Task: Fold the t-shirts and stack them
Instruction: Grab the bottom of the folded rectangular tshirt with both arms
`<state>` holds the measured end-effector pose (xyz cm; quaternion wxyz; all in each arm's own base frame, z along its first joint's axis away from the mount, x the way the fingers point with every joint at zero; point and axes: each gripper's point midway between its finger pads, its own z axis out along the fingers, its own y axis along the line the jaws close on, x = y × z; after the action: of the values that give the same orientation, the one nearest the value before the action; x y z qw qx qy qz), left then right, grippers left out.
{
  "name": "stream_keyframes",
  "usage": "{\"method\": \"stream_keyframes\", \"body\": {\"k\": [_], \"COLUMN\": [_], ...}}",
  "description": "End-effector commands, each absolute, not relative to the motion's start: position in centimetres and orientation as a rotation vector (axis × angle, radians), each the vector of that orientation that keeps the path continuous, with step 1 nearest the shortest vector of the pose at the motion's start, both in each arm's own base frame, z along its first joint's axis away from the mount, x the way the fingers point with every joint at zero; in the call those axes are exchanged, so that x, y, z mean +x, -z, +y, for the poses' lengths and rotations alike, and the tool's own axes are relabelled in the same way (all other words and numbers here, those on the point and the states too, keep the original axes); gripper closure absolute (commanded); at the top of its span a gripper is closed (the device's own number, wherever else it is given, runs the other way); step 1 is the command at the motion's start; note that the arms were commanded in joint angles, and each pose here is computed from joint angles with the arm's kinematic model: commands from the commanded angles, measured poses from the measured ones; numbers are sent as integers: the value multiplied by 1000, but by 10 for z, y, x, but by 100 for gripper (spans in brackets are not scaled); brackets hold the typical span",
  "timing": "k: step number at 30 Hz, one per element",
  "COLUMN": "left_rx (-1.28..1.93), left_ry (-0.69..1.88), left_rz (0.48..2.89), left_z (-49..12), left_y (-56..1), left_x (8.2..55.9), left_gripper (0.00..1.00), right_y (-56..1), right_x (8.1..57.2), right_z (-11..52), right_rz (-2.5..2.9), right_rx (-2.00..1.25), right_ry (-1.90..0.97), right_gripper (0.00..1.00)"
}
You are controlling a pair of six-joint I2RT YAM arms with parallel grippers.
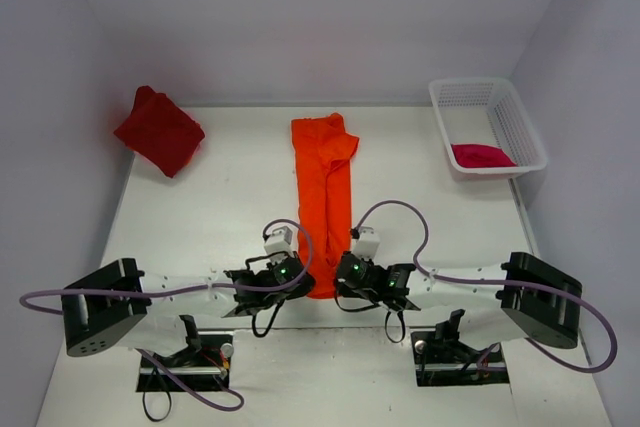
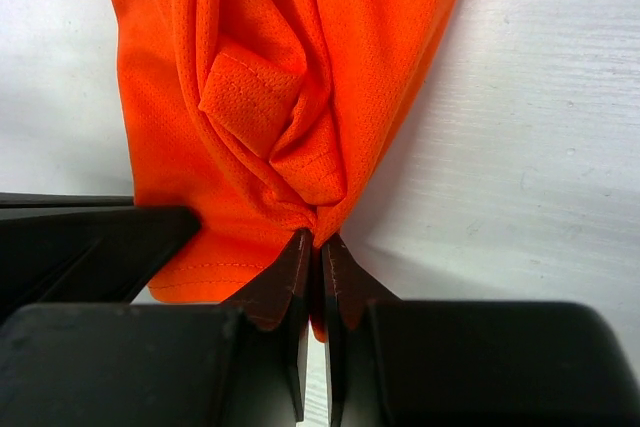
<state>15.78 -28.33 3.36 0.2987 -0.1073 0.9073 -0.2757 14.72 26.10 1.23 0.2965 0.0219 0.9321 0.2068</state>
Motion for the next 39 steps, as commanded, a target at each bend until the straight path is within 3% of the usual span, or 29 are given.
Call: {"method": "stream_keyframes", "body": {"k": [1, 24, 39], "left_rx": [-304, -227, -231], "left_ry": [797, 747, 710], "left_rz": [2320, 2222, 2152], "left_z": [-293, -284, -257], "left_y": [-64, -142, -187], "left_x": [169, 204, 247], "left_gripper": [100, 100, 100], "right_y": [-27, -107, -147], "right_x": [156, 184, 238], "right_z": [273, 290, 282], "right_rz": [2430, 2279, 2197], "right_rx": [79, -11, -4], "right_ry": [-572, -576, -529], "right_gripper": [100, 100, 100]}}
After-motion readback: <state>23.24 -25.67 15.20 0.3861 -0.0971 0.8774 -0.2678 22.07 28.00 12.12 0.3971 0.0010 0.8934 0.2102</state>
